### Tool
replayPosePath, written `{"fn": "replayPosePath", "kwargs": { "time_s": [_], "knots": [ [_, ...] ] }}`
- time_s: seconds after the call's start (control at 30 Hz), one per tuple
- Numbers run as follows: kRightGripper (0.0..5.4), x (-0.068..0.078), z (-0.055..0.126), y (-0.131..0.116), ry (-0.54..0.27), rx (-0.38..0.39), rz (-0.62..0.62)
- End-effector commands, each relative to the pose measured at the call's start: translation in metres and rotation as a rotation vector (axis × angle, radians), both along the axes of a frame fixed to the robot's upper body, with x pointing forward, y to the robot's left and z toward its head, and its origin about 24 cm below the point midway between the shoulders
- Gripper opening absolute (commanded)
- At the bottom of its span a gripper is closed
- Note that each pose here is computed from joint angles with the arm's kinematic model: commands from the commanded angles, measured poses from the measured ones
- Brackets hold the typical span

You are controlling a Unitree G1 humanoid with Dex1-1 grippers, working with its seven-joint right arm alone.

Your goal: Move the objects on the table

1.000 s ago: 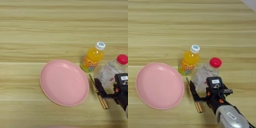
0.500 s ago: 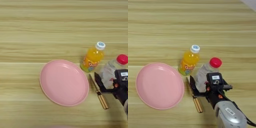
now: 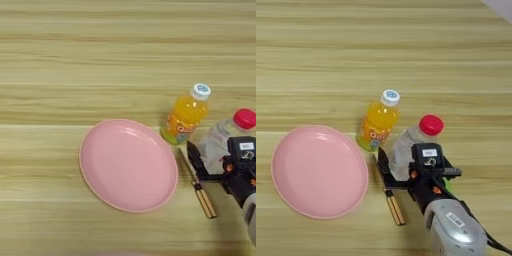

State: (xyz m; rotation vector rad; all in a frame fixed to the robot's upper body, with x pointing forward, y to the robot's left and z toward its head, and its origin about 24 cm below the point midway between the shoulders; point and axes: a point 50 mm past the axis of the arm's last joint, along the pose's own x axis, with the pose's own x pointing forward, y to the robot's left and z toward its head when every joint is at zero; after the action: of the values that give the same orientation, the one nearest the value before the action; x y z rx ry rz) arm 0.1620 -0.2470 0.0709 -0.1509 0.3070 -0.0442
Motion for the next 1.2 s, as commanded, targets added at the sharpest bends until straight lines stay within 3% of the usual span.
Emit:
{"fn": "replayPosePath", "kwargs": {
  "time_s": [0.03, 0.57, 1.2],
  "knots": [
    [5.37, 0.0089, 0.0170, -0.0021, -0.107, -0.038, 0.005],
    [5.37, 0.0133, 0.0171, -0.0057, -0.131, -0.024, -0.026],
    [3.46, 0.0132, 0.0208, -0.0053, -0.156, -0.021, -0.025]
  ]
}}
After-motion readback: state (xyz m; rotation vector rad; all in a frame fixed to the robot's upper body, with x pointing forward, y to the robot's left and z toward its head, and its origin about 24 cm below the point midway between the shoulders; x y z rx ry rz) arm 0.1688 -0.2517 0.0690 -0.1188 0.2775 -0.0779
